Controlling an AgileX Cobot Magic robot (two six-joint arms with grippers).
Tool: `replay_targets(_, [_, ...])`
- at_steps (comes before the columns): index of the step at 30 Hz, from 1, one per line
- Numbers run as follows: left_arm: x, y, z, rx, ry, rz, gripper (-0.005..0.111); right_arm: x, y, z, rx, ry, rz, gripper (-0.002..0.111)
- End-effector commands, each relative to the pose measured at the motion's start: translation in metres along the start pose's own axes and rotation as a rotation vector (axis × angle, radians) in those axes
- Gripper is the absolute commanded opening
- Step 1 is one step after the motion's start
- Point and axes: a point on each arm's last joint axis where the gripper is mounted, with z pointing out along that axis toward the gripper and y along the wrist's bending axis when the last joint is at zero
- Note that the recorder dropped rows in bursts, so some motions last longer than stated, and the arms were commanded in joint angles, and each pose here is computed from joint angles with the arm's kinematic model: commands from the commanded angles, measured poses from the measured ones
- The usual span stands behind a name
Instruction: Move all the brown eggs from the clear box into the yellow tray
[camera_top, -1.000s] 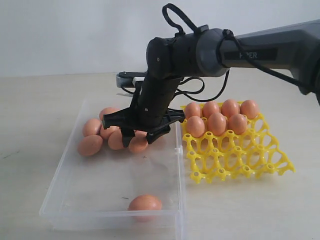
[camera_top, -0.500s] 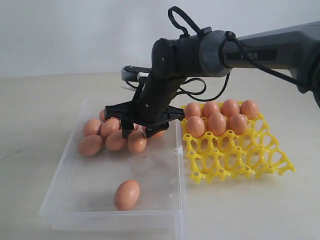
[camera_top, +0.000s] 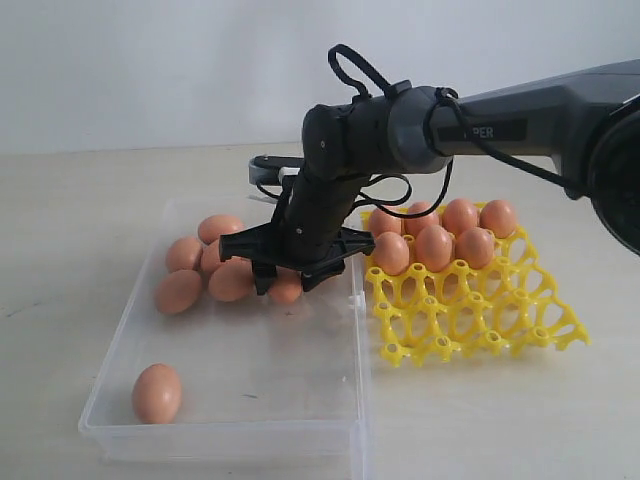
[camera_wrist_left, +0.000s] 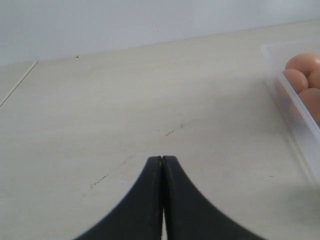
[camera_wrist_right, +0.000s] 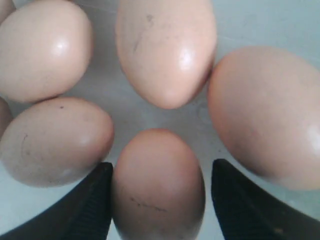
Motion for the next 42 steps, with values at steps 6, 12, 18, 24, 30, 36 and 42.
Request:
replay_targets(6, [-0.002,0.0,-0.001,-0.003,-0.016,-0.007,0.0,-0.007,-0.006,0.005,0.018,-0.052,-0.02,0.056])
replay_targets(12, [-0.002,0.0,-0.001,-0.003,-0.016,-0.007,0.0,-0.012,-0.005,0.003,0.003,-0.115,-0.034,0.056])
replay_targets(18, [-0.002,0.0,-0.001,-0.003,-0.016,-0.007,0.0,-0.011,-0.002,0.004,0.002,-0.108,-0.127,0.026])
replay_targets(24, [-0.002,0.0,-0.001,-0.003,-0.016,-0.007,0.0,-0.004,-0.001,0.003,0.002,-0.047,-0.187,0.0])
replay_targets(30, [-0.002,0.0,-0.001,-0.003,-0.016,-0.007,0.0,-0.005,0.004,-0.006,0.002,-0.067,-0.213,0.002])
replay_targets(36, [-0.002,0.0,-0.001,-0.003,-0.016,-0.007,0.0,-0.012,0.014,-0.04,0.0,-0.158,-0.281,0.029])
replay_targets(42, [-0.002,0.0,-0.001,-0.003,-0.016,-0.007,0.0,-0.012,0.022,-0.07,0.009,-0.2,-0.325,0.06])
